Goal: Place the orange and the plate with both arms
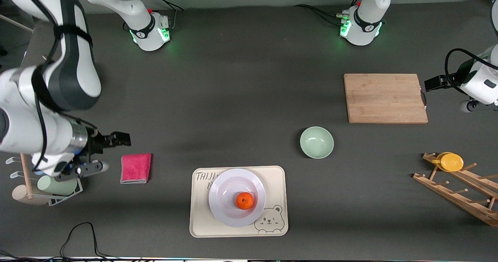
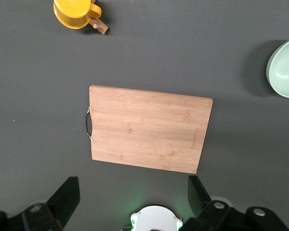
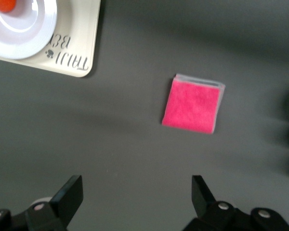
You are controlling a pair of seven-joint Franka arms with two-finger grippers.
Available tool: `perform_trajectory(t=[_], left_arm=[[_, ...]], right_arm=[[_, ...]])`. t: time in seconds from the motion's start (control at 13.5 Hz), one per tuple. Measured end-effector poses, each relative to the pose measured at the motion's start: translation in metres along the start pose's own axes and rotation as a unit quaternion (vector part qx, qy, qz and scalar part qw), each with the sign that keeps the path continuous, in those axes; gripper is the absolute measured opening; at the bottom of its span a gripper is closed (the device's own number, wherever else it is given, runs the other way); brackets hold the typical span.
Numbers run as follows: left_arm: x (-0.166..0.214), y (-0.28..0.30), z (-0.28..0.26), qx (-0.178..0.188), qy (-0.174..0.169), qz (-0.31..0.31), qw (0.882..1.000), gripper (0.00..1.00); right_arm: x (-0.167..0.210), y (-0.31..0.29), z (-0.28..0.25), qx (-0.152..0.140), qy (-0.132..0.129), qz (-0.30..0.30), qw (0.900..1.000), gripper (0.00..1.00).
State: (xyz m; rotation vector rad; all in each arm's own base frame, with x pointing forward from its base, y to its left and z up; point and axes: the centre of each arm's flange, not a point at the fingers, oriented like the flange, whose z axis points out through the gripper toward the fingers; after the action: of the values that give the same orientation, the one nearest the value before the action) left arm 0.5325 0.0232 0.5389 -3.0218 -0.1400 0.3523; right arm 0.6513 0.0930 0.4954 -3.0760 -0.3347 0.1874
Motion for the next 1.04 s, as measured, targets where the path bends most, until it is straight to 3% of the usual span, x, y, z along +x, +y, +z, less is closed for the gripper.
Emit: perform_trajectory(t=[0.52,0.81,1.04], left_arm=[[0.0,0.001,0.0,-0.005,-0.001,0.0,1.0,1.0],[-0.004,0.002,-0.007,-0.014,0.006,0.0,1.0,1.0],[-0.009,-0.001,-0.019,-0.016,0.021,-0.001,1.0,1.0]], right_arm=[[-0.089,0.022,-0.059,-0.007,0.024,0.029,0.999,1.0],[-0.115,0.029,-0.082,-0.004,0.043,0.04,0.998,1.0],[-0.121,0.045,-0.082,-0.005,0.038,0.053,0.998,1.0]])
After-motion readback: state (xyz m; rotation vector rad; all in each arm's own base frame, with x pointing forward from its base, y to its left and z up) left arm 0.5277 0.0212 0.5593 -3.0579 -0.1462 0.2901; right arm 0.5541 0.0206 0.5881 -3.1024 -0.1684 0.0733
